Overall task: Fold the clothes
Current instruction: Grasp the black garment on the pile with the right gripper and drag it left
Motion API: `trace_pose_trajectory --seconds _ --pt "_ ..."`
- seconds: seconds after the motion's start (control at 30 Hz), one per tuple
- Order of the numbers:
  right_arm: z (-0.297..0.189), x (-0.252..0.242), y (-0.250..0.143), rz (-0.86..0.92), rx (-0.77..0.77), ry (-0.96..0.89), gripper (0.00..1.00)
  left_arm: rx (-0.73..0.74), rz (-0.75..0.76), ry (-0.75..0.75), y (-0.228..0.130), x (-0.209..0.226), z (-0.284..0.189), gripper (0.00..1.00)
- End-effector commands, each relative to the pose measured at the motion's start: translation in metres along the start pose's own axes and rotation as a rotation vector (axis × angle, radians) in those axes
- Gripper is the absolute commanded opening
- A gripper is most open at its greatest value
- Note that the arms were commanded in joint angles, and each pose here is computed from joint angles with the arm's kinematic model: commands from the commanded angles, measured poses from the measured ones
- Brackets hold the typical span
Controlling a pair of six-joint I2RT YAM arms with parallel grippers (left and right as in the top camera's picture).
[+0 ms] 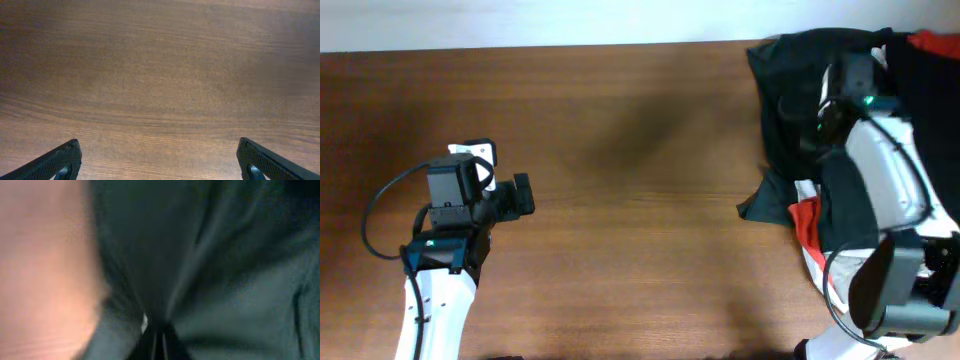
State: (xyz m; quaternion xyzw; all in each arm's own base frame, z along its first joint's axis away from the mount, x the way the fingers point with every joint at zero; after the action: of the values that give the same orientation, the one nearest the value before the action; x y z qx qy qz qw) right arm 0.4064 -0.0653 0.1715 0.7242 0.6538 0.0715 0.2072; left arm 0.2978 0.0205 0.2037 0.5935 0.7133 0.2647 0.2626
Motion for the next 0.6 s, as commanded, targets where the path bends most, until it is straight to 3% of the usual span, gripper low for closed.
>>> trace_pose_trajectory --seconds 0.0,0.13,0.23,0.3,0.37,0.4,0.43,0.5,0.57 --pt "-0.103 0.087 0.027 -0.121 -0.103 0.462 0.04 -0.026 0.012 -0.013 0.008 -0.001 -0.004 0.99" --pt "-0.129 0.241 0.002 -0.390 -0.151 0.649 0.04 -0.028 0.012 -0.014 0.009 -0.002 -0.004 0.99" --pt "-0.118 0.312 -0.037 -0.498 -0.072 0.701 0.06 -0.022 0.013 -0.070 0.008 -0.008 -0.004 0.99" --pt "-0.111 0.310 -0.044 -0.510 -0.039 0.645 0.08 -0.019 0.013 -0.100 0.008 -0.012 -0.005 0.99" --pt "-0.094 0.269 -0.057 -0.464 0.099 0.440 0.08 -0.049 0.017 -0.178 0.014 -0.022 -0.006 0.99" --pt "-0.090 0.244 -0.073 -0.466 0.228 0.388 0.18 -0.090 0.025 -0.238 0.022 -0.030 -0.007 0.99" --pt "-0.087 0.228 -0.077 -0.485 0.280 0.366 0.49 -0.117 0.032 -0.295 0.029 -0.037 -0.007 0.99" --pt "-0.089 0.206 -0.050 -0.379 0.224 0.368 0.53 -0.063 0.043 -0.458 0.022 -0.060 0.001 0.99" --pt "-0.108 0.179 -0.018 -0.274 0.127 0.375 0.56 0.064 0.046 -0.526 0.000 -0.088 0.019 0.99"
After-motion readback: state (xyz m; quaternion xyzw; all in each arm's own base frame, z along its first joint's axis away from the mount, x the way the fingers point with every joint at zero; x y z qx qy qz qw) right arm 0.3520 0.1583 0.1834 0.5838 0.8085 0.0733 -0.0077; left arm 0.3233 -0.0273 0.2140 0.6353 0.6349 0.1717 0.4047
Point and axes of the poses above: each gripper's point midway between its finger pads, its own z axis out along the fingers, its own x axis along the line the jaws close on, y = z × x, the point moved 5 cm from there along -z, back along the fingers, and after that the axes turned 4 degrees about -z, right-handed, at the moved point
